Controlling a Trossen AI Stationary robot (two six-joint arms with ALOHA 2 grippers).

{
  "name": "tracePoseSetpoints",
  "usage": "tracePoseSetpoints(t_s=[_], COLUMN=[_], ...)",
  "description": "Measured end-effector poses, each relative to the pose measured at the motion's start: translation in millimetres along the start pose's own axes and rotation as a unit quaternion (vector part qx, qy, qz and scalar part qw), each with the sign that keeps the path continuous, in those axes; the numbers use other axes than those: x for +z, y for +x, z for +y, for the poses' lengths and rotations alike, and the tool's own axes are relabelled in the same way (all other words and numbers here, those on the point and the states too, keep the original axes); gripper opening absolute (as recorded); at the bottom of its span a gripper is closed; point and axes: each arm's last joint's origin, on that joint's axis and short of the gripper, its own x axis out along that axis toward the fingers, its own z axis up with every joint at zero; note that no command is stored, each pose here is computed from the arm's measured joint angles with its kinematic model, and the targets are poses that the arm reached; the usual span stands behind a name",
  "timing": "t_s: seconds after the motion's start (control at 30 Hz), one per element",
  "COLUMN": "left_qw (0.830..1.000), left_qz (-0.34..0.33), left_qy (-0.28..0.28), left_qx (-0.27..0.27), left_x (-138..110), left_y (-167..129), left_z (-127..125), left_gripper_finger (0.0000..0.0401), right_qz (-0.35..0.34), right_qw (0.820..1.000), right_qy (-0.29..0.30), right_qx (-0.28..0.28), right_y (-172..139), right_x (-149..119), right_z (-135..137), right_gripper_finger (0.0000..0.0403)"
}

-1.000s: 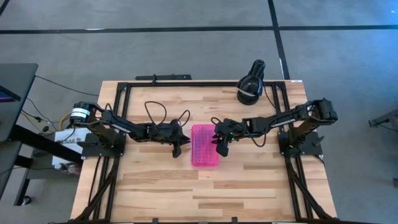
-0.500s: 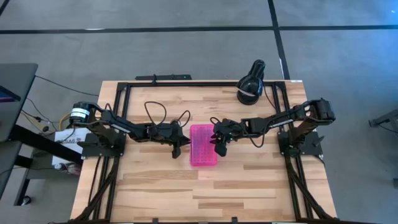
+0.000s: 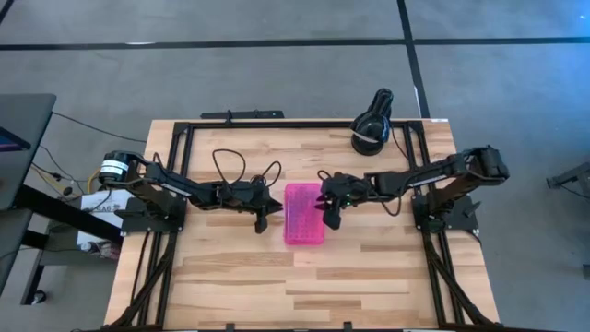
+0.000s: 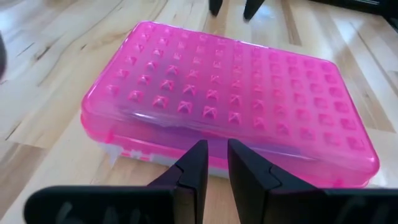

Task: Pick & place school supplies into a supply box
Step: Close the lid of the pink supply box, then return to Home Position

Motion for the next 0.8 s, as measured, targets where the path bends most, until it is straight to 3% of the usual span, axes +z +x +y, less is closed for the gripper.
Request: tracePoseSetpoints(t_s=[0.17, 0.33, 0.5, 0.63, 0.8], left_qw=[1.000, 0.993, 0.977, 0.965, 0.965], left_qz=[-0.020, -0.112, -0.205, -0.258, -0.240], left_qy=[-0.012, 0.002, 0.052, 0.051, 0.109], left_qx=[-0.014, -0.029, 0.002, 0.001, -0.004], left_x=[6.3, 50.1, 94.7, 121.4, 121.1], left_y=[-3.2, -20.3, -55.0, -94.7, -144.9], left_z=[-1.6, -5.8, -5.0, -7.3, -7.9], left_gripper_finger=[0.0054, 0.0054, 0.0054, 0.0054, 0.0054], right_qz=[-0.050, -0.123, -0.195, -0.225, -0.243], right_qw=[0.998, 0.992, 0.981, 0.974, 0.969], right_qy=[-0.017, -0.010, 0.003, -0.014, -0.039], right_qx=[0.015, 0.007, 0.010, 0.019, -0.025], right_y=[-24.7, -61.5, -104.6, -141.5, -180.6], right_x=[13.9, 30.0, 41.3, 39.2, 25.7], right_z=[3.4, 1.8, -4.7, -7.5, -12.8], right_gripper_finger=[0.0122, 0.0122, 0.0123, 0.0123, 0.0123])
